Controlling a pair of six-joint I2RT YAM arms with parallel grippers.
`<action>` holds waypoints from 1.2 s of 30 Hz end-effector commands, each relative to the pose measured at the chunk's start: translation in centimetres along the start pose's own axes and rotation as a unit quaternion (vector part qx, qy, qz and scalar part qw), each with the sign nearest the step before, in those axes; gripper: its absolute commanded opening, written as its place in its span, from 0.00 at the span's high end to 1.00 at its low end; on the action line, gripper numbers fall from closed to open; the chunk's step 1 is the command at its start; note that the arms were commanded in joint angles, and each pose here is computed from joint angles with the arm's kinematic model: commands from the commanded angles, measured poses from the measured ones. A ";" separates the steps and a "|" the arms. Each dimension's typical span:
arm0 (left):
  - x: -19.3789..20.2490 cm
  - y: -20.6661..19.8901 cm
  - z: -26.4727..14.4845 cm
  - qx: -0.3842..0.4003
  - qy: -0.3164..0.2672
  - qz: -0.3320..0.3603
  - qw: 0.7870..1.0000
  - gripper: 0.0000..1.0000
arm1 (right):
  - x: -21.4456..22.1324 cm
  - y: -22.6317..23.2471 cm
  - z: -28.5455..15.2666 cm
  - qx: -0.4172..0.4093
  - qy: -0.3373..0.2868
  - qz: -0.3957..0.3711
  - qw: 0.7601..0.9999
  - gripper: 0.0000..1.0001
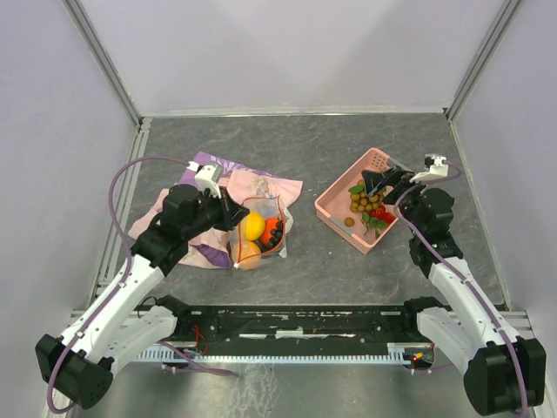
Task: Open the zip-top bag and remove the fake food
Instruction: Place the fake fruit in the bin, then pick up the fake fruit from the zipper food storage bag.
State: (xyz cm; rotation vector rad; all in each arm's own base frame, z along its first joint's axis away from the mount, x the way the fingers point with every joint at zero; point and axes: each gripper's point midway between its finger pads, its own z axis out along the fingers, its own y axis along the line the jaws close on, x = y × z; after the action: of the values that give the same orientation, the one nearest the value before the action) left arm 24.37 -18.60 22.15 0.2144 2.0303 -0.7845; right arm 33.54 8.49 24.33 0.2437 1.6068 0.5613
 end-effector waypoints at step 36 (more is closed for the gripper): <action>2.3 -3.6 3.4 0.136 0.034 -0.090 0.986 0.97 | 6.3 25.5 -7.7 -0.484 0.212 -0.080 0.845 0.06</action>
State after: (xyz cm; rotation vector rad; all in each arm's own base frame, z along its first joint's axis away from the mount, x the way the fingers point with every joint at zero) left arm 23.66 -23.18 19.48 0.2217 2.0718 -1.1217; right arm 21.89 30.26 29.72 -0.7167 1.6001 1.2975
